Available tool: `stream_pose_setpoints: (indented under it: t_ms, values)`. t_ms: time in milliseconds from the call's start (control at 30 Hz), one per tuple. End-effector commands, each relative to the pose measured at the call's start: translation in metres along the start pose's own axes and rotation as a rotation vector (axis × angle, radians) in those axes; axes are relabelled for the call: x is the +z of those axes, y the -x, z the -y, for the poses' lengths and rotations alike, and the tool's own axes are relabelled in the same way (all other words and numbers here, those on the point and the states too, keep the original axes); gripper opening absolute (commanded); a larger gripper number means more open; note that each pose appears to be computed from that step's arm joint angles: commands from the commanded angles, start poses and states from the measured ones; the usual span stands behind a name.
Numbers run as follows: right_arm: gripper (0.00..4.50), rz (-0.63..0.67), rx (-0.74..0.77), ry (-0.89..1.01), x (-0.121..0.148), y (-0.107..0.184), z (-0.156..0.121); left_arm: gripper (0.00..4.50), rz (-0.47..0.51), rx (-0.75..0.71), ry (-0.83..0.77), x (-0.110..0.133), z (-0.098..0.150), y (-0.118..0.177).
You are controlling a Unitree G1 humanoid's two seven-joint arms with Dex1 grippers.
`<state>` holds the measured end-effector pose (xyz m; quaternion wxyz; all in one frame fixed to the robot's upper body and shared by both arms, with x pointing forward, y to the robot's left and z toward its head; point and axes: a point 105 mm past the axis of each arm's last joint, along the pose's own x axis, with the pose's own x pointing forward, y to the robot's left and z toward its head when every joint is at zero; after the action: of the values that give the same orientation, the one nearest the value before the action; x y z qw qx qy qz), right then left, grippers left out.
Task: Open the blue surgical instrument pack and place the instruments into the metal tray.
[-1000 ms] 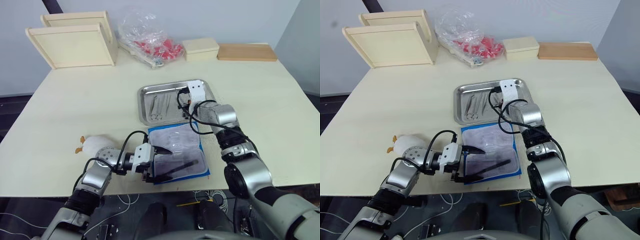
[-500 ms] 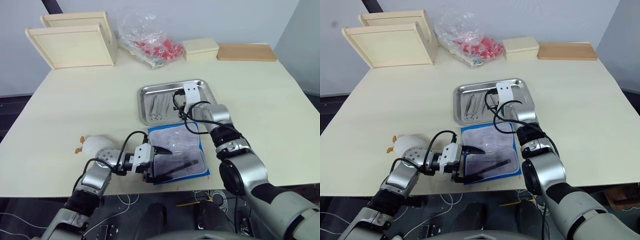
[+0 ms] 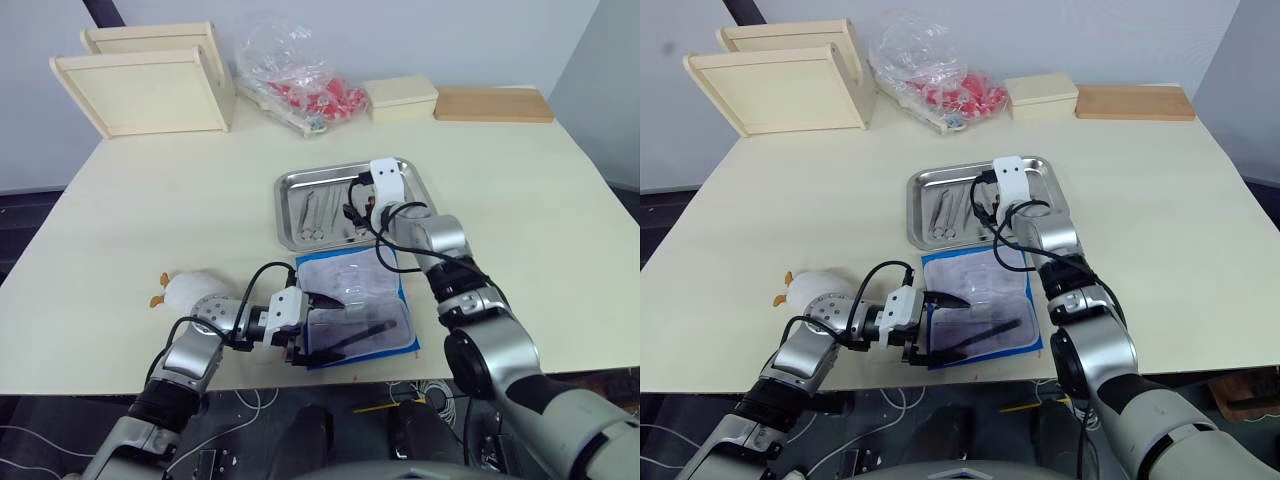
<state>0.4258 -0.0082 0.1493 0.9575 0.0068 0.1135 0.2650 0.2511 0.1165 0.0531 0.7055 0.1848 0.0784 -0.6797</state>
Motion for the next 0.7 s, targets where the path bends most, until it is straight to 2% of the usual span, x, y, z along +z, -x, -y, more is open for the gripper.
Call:
stream_pose_setpoints:
  t_ms: [33,333,500,700]
  values:
    - [4.45,0.162,0.075,0.090,0.024,0.011,-0.008,4.50,-0.084,-0.052,0.104,-0.028,0.016,-0.005]
    - [4.45,0.270,0.145,0.143,0.011,0.046,0.013,4.50,-0.082,-0.054,0.106,-0.029,0.015,-0.006]
    - [4.45,0.361,0.297,0.172,0.008,0.086,0.010,4.50,-0.078,-0.055,0.106,-0.028,0.013,-0.005]
    - [4.45,0.302,0.505,0.239,-0.013,0.133,0.003,4.50,-0.078,-0.060,0.108,-0.028,0.012,-0.003]
